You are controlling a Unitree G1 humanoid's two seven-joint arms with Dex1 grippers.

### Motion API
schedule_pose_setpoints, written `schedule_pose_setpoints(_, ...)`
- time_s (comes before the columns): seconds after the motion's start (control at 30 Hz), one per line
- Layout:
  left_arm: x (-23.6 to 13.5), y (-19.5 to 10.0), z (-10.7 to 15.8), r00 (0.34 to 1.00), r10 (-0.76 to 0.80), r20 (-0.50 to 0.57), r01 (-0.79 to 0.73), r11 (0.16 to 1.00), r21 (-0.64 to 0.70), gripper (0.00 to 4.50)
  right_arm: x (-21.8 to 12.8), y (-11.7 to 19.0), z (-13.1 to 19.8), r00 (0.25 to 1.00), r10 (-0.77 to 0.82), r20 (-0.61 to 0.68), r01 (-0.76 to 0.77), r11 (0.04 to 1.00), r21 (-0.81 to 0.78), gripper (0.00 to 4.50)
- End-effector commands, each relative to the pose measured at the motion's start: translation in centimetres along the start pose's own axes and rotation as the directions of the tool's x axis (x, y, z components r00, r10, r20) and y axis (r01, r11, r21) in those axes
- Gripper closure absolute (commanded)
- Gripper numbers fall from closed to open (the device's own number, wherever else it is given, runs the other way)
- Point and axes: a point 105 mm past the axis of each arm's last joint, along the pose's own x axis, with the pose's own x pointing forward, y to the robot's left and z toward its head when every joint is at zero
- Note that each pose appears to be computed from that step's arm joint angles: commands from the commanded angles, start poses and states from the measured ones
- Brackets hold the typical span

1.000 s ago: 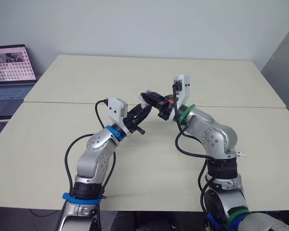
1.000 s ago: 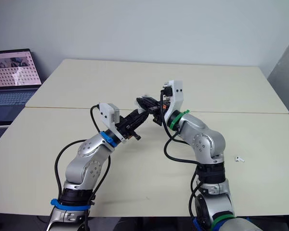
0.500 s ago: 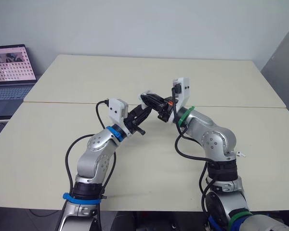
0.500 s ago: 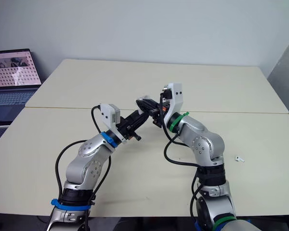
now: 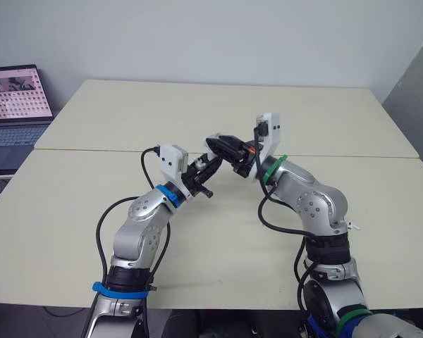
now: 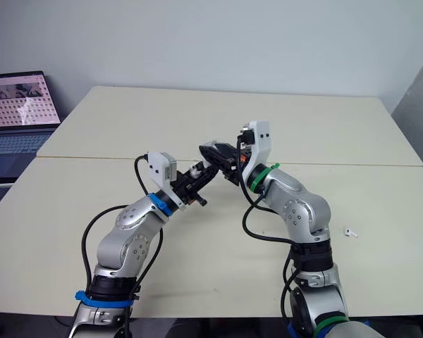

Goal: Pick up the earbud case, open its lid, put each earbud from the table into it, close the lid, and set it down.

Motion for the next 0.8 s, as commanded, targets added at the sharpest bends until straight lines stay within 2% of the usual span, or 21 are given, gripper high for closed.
schedule_pose_setpoints(0.03,0.6,-1.1,2.5,0.994,-0.06,0.086,0.056,0.997,0.049,3.78,-0.2,-0.6,1.2,0.999,-0.018,0.041,0.017,1.0,0.013,2.13)
schedule_pose_setpoints(0.63,-0.1,0.1,2.0,0.998,-0.025,0.058,0.021,0.997,0.068,3.78,-1.2,-2.0,4.4,0.994,-0.043,0.105,0.047,0.998,-0.036,2.13)
schedule_pose_setpoints(0.7,-0.4,0.4,2.1,0.999,-0.017,0.052,0.013,0.997,0.076,3.78,-1.7,-2.2,4.6,0.996,-0.033,0.078,0.039,0.996,-0.077,2.13)
schedule_pose_setpoints(0.8,-1.5,1.5,2.4,0.999,0.013,0.042,-0.017,0.995,0.098,3.78,-3.2,-2.7,4.0,0.999,0.004,-0.053,-0.014,0.981,-0.193,2.13)
